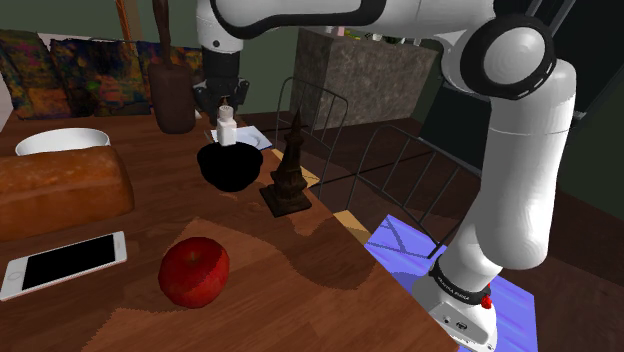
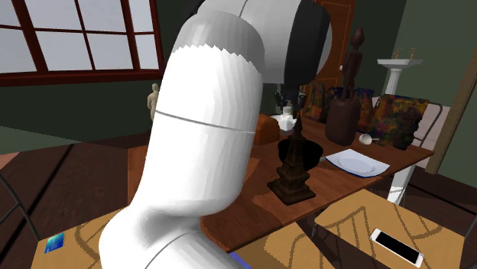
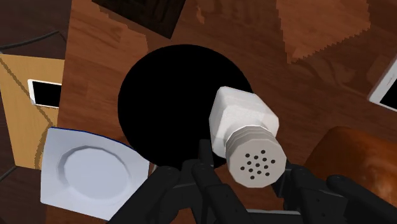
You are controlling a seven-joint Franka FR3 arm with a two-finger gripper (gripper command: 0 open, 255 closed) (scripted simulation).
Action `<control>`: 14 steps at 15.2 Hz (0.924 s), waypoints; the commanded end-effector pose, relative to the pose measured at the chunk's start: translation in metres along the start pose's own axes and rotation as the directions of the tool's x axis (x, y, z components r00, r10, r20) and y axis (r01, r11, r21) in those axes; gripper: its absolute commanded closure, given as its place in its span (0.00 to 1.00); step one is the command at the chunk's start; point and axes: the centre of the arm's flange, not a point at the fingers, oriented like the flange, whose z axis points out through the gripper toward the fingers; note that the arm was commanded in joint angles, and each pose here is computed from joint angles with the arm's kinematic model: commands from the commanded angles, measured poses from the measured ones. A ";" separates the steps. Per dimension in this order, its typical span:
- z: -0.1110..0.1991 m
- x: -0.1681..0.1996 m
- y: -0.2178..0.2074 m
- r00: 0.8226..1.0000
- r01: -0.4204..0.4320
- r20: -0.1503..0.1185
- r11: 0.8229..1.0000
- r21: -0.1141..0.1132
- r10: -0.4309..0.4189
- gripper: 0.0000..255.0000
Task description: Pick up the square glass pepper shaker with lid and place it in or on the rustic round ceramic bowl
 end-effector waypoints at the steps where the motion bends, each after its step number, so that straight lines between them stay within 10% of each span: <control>1: -0.002 0.019 0.018 1.000 0.002 0.000 1.000 0.000 -0.002 1.00; 14: 0.050 0.045 0.047 1.000 0.002 0.000 1.000 0.000 -0.002 1.00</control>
